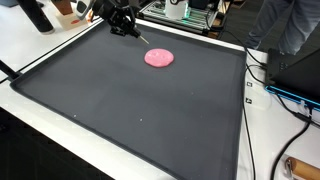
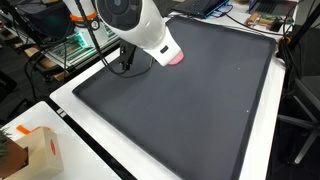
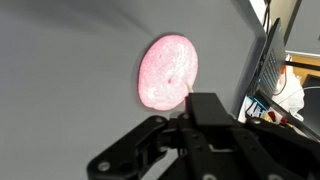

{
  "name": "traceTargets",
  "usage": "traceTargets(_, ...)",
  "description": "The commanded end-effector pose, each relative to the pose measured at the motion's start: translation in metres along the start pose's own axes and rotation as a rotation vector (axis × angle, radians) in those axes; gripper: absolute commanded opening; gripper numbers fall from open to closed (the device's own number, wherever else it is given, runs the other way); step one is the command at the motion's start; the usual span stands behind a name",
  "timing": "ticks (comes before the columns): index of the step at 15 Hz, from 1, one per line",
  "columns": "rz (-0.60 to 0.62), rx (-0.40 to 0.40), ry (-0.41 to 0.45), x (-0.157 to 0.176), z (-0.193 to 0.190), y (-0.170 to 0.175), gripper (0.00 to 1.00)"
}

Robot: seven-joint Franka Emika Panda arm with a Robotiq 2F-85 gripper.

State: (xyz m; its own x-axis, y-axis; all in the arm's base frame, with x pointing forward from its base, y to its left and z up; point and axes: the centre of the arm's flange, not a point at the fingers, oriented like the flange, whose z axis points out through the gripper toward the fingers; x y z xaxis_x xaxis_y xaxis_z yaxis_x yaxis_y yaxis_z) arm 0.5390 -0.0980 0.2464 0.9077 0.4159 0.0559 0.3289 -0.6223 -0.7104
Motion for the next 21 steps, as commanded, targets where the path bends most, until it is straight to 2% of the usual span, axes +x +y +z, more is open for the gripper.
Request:
traceTargets(1,0.015,-0.055,-0.042,0.007,-0.005,-0.025,0.03)
traceTargets(13,-0.006,-0.27,-0.165,0.037,-0.009,-0.117,0.03)
traceTargets(17,-0.013,-0.356,-0.146,0.047,-0.003,-0.146,0.03)
traceTargets(21,-0.002,-0.476,-0.109,0.054,0.007,-0.167,0.03)
